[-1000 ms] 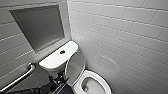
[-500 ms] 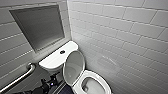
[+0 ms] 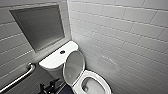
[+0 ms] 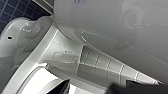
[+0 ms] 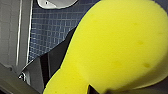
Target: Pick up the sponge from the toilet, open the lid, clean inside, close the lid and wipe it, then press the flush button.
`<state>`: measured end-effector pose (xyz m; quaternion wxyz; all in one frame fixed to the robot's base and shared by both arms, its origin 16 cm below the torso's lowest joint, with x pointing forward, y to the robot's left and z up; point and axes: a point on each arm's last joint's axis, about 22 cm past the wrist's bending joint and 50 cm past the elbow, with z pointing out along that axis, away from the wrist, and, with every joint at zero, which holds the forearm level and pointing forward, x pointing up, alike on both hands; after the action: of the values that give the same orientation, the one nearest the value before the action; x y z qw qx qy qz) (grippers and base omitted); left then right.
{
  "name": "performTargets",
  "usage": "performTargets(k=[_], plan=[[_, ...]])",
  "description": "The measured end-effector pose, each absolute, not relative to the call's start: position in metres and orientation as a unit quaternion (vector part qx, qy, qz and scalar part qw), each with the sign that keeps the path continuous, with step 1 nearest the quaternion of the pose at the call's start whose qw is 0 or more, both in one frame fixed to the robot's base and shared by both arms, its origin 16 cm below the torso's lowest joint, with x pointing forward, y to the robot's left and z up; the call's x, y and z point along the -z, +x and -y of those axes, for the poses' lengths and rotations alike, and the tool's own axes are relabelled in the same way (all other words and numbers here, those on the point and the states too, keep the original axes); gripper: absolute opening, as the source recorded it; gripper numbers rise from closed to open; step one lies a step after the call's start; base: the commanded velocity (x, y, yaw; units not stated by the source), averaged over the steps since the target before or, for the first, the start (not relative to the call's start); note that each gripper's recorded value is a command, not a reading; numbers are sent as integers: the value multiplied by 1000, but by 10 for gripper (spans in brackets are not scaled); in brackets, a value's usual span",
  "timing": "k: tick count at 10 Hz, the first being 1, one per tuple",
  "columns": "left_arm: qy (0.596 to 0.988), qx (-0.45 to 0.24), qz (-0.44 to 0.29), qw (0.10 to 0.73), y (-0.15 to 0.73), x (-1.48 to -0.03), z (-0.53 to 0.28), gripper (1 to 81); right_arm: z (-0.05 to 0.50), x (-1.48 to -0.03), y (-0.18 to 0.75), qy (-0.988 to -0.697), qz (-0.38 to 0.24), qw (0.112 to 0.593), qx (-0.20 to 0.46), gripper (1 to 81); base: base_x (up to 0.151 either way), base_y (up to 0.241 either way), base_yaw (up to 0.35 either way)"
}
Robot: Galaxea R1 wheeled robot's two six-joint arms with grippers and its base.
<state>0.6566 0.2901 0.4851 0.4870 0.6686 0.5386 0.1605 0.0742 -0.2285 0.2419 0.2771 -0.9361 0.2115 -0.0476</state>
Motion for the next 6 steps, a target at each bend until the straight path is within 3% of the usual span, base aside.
performTargets(k=[3,6], plan=[[778,-199,-368,469,624,-469,-288,811,233,-242,74,-937,-211,275,49,10,0,0,0],[873,-190,-231,387,536,-400,-324,811,242,-242,74,-939,-208,269,51,10,0,0,0]])
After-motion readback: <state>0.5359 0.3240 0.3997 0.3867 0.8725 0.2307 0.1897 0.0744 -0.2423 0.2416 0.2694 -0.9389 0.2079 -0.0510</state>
